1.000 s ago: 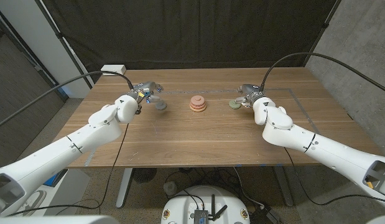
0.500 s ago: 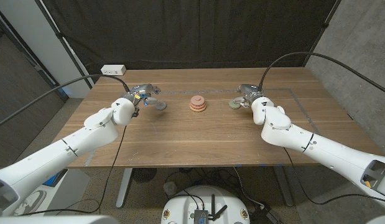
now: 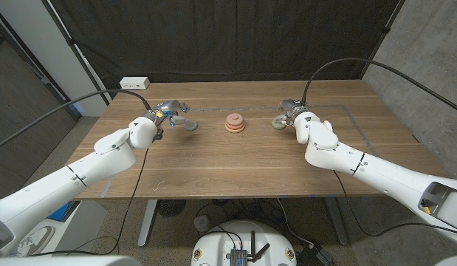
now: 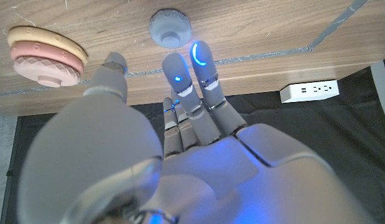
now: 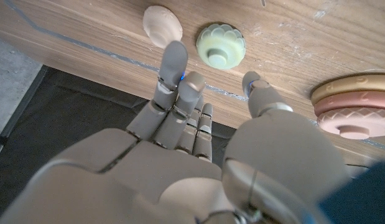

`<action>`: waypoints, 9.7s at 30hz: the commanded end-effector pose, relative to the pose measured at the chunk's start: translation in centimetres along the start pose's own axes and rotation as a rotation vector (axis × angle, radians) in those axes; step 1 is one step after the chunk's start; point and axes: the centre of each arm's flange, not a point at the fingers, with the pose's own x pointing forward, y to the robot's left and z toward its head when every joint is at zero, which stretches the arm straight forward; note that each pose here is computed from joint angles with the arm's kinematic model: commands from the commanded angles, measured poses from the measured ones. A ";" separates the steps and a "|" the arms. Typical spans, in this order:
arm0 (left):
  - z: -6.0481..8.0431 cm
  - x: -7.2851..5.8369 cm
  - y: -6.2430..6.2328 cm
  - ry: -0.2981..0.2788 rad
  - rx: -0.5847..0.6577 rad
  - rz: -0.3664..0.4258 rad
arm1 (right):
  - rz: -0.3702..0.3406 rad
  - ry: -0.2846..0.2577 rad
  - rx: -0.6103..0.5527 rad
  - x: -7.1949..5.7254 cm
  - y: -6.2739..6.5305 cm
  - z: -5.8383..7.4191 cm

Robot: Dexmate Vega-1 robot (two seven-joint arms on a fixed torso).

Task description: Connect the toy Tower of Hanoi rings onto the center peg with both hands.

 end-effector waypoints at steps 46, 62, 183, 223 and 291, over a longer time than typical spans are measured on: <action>-0.3 -0.9 0.4 0.006 -0.003 0.005 | 0.174 0.105 -0.081 3.6 1.8 0.2; -0.1 -0.8 0.2 0.010 0.001 -0.002 | 0.201 0.124 -0.093 4.2 2.2 0.0; -0.1 -2.2 -0.1 0.030 -0.018 0.024 | 0.086 0.039 -0.073 0.0 -3.1 1.3; -1.5 -4.7 -0.6 0.035 -0.014 0.123 | 0.018 -0.190 -0.104 -1.4 -4.7 6.5; -2.9 -6.7 -1.9 0.062 0.008 0.197 | 0.069 -0.309 -0.168 1.2 -5.2 14.5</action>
